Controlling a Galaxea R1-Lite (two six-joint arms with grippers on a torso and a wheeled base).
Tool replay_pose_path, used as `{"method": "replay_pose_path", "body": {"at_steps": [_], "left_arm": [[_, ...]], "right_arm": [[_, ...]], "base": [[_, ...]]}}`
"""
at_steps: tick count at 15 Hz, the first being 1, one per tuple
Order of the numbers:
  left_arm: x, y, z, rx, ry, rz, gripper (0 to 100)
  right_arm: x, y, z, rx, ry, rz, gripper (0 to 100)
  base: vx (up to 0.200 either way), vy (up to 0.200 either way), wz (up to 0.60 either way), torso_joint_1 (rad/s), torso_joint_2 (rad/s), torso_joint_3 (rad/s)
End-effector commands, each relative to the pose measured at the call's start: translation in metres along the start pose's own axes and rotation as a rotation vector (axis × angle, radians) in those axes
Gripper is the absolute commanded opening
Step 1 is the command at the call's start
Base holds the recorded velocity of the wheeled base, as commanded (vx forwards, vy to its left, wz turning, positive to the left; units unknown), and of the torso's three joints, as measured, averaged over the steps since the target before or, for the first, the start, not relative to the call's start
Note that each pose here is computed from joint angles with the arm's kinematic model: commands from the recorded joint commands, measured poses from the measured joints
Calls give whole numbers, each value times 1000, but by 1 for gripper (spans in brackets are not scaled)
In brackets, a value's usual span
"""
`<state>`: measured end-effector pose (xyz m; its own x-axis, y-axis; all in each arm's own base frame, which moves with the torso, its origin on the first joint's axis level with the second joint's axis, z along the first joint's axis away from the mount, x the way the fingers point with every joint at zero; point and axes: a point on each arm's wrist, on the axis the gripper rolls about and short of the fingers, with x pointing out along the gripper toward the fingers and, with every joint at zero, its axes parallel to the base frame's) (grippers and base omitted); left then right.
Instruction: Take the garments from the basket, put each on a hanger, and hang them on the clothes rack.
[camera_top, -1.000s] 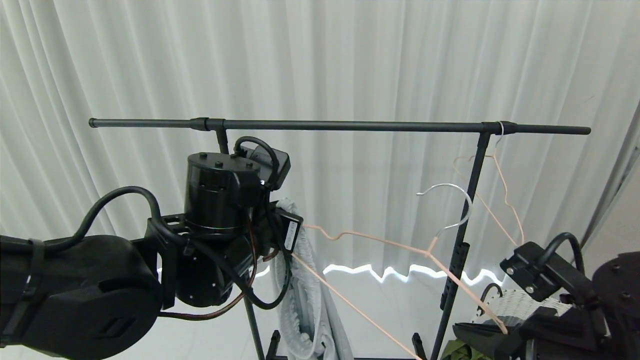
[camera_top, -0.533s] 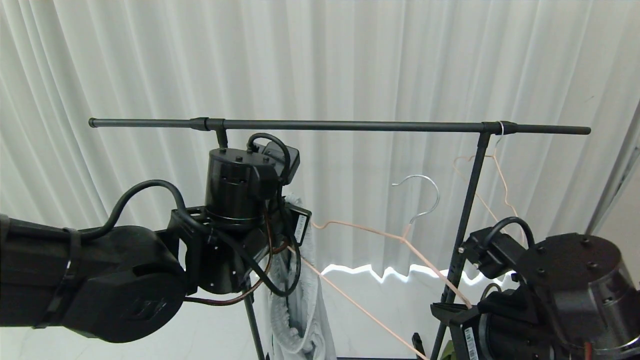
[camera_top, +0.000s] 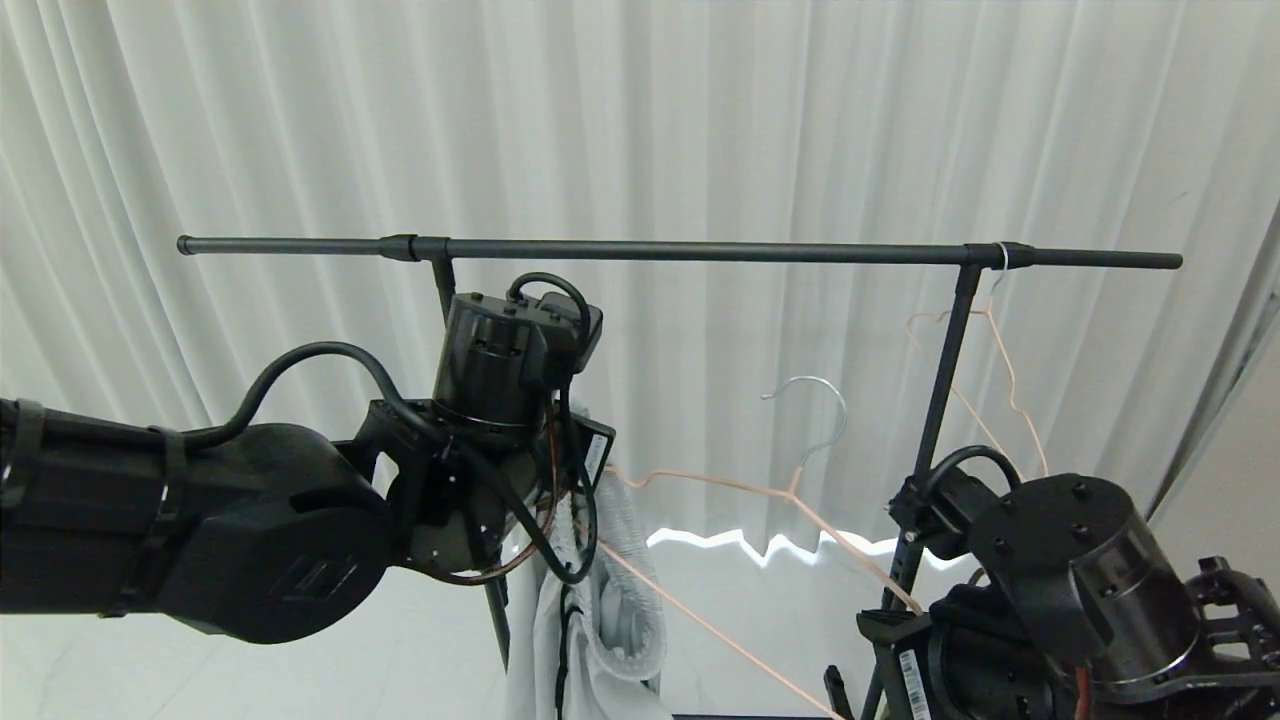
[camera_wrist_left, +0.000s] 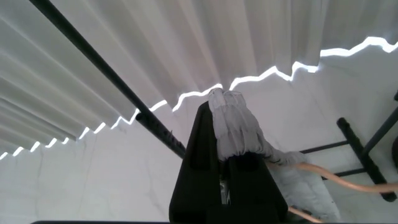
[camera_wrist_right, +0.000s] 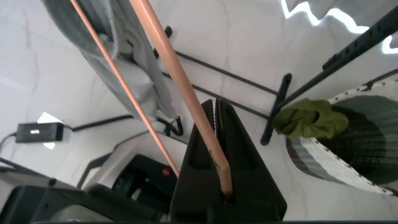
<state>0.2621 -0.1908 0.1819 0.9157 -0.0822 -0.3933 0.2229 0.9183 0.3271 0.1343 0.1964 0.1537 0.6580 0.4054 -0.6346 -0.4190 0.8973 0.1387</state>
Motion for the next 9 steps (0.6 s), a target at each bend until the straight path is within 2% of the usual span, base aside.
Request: {"method": "replay_pose_path", "body": {"at_steps": [1, 4, 9], "left_arm": [[-3, -4, 3, -11, -12, -13, 0], [-7, -10, 4, -56, -19, -32, 0], [-10, -9, 9, -96, -38, -34, 0]], "right_arm": [[5, 5, 5, 7, -20, 10, 0], [15, 14, 6, 6, -44, 24, 0], [33, 40, -8, -49, -29, 50, 0]], "base": [[0, 0, 0, 0, 0, 0], [0, 0, 0, 0, 0, 0], [0, 0, 0, 0, 0, 0]]}}
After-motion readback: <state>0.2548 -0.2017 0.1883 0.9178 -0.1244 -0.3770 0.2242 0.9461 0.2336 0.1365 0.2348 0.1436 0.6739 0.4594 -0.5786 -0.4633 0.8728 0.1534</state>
